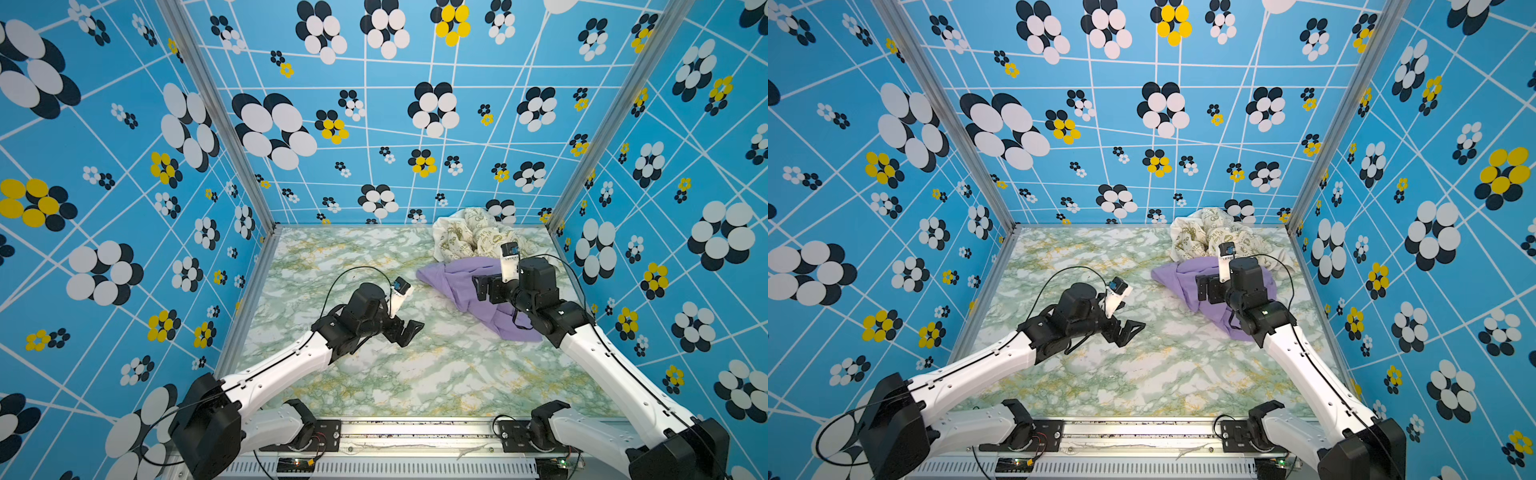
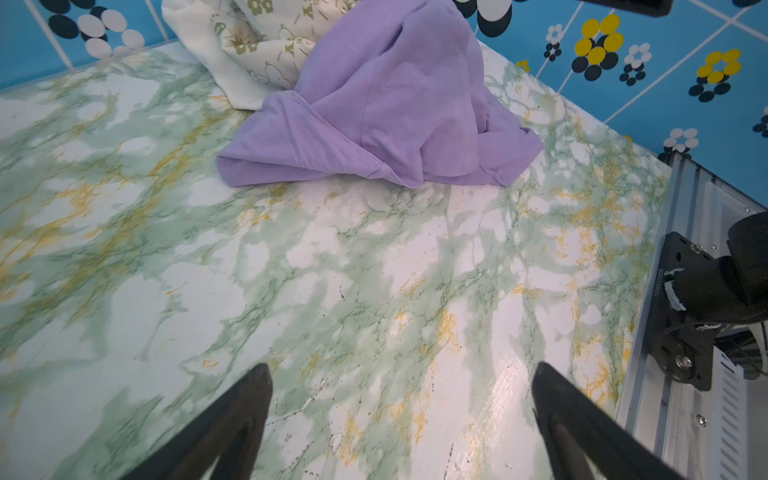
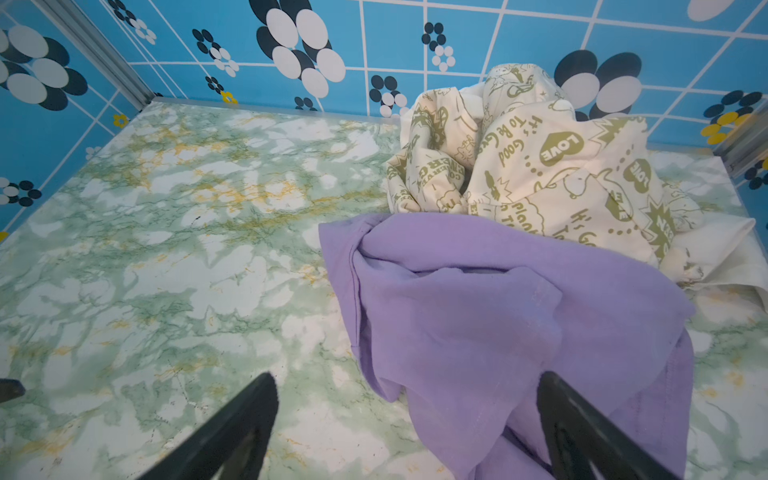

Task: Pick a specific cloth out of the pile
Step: 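Reach the left gripper to the purple cloth near the right gripper and grasp it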

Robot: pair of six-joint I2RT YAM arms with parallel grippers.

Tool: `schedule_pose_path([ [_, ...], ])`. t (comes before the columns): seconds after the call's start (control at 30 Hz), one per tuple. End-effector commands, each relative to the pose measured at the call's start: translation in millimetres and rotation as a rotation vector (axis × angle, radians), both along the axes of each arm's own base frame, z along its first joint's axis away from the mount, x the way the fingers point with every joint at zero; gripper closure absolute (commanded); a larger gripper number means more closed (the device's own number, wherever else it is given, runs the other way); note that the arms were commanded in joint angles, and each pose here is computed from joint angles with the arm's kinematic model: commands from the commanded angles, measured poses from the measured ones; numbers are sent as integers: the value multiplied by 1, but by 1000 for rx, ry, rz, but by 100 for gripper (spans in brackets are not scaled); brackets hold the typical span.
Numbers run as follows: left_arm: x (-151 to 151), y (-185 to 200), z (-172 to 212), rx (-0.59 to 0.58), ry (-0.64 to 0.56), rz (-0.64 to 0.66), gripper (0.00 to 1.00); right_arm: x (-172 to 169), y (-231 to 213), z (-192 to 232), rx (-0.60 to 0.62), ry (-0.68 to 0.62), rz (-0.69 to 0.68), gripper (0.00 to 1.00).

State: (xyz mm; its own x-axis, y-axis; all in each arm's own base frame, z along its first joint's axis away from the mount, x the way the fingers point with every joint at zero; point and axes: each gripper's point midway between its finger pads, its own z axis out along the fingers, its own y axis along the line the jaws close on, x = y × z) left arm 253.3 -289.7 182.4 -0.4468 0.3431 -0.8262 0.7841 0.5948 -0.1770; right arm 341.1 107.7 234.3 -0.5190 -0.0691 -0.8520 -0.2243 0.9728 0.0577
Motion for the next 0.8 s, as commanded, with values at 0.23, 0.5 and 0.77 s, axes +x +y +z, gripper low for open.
schedule_pose_path([
  [0.23, 13, -55, -41, 196, -34, -152, 2, -2, -27, -20, 11, 32, -117, 1],
  [0.5, 26, -88, -71, 238, -16, -182, 4, 0, -35, -23, 19, 18, -144, 1],
  [0.77, 40, -101, -105, 297, 17, -167, 12, -2, -37, -21, 20, 3, -147, 1],
])
